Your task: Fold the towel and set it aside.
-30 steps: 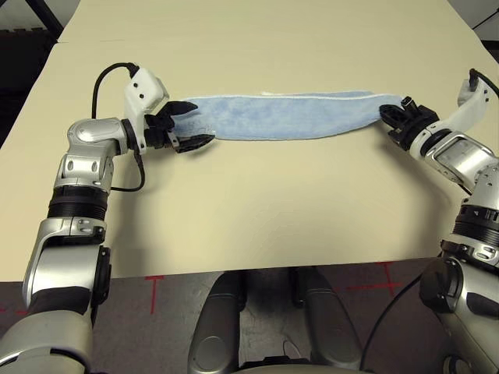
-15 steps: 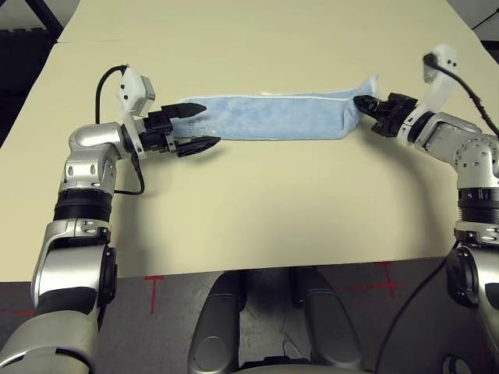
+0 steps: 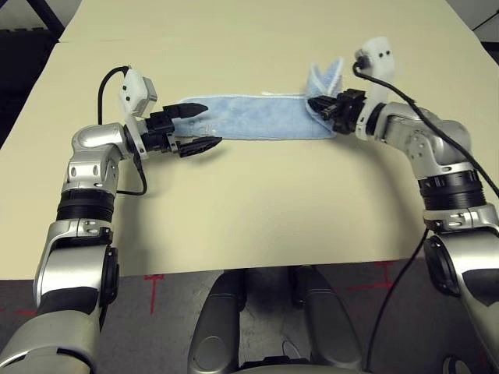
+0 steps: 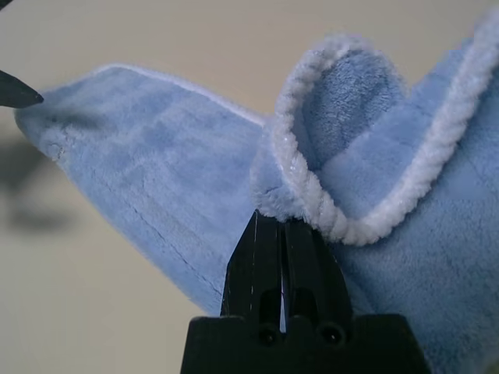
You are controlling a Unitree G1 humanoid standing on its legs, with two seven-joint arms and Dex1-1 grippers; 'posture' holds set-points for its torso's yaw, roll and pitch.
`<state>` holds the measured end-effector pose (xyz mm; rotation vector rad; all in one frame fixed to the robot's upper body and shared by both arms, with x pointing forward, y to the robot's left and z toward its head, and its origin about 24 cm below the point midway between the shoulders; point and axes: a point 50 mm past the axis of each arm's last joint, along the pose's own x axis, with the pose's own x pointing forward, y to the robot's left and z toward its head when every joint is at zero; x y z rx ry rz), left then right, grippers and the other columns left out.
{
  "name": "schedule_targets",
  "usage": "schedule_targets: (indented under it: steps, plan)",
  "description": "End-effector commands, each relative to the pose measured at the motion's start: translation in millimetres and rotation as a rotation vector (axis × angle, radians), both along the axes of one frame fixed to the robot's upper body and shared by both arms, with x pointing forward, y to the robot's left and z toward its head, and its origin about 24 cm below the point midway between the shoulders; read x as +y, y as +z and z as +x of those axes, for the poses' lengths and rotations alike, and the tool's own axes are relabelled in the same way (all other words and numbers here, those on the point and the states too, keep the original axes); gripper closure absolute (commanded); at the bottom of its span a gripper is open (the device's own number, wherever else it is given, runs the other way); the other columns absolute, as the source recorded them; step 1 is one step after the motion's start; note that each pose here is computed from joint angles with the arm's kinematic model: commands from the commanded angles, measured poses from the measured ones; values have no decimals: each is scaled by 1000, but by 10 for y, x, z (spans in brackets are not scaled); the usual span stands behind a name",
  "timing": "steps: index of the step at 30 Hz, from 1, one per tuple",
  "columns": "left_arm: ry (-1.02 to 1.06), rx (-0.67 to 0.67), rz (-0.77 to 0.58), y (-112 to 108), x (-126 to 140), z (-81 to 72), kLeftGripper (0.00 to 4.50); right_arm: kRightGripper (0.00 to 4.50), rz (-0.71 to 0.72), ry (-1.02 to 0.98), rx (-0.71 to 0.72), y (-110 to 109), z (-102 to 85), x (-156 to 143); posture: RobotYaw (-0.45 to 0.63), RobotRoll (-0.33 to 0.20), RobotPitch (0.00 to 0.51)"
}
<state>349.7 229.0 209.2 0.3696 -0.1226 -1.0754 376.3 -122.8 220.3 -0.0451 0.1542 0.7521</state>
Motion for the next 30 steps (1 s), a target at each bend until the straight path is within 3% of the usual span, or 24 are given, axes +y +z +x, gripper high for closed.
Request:
schedule_targets:
  steps: [1, 17, 20, 30]
  plan:
    - [-11, 13, 14, -34, -7, -31, 0, 4476, -36, 57, 22, -30, -13, 58, 64, 0, 262]
    - [45, 0, 33, -49, -7, 1, 0, 4476, -151, 175, 27, -133, -112, 190, 73, 0, 253]
    - [42, 2, 36, -50, -15, 1, 0, 3720, -159, 225, -12, -99, -135, 219, 69, 0, 250]
    - [29, 5, 47, -53, -62, 25, 0, 36, -216, 372, -46, -90, -185, 270, 55, 0, 250]
